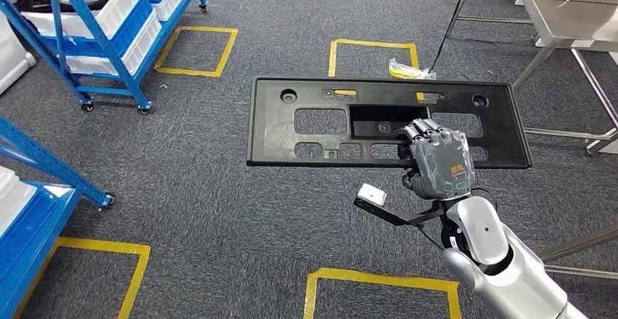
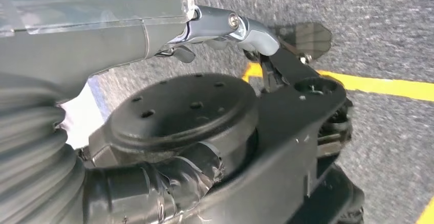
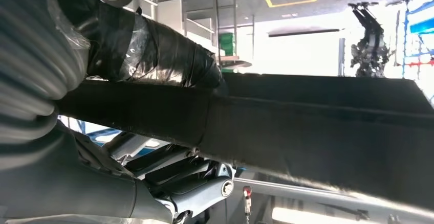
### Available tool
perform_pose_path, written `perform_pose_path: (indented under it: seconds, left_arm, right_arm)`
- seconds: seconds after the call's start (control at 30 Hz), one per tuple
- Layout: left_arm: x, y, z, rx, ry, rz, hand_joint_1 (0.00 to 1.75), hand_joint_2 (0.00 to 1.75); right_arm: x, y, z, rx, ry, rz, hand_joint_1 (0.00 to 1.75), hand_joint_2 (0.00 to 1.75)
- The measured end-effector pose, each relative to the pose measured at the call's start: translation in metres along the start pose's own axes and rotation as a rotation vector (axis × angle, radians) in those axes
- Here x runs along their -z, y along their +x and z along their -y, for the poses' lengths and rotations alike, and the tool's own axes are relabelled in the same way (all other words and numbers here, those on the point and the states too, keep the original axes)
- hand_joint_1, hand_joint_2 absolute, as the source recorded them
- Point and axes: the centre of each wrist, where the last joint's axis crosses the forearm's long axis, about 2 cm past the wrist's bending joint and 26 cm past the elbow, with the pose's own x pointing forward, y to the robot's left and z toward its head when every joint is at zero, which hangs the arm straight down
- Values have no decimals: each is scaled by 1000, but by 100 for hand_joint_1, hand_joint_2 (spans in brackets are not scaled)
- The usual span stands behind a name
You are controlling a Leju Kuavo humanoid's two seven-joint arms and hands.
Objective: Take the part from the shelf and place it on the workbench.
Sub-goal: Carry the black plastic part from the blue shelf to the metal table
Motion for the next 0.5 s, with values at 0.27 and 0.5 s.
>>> perform_pose_path:
  seconds: [0.27, 0.5]
  left_arm:
    - [0, -1, 1, -1, -2, -1, 0, 175]
    - [0, 0, 2, -5, -2, 1, 0, 175]
  right_arm:
    - [-1, -2, -1, -6, 8, 1, 175, 175]
    - [-2, -2, -2, -6, 13, -1, 175, 175]
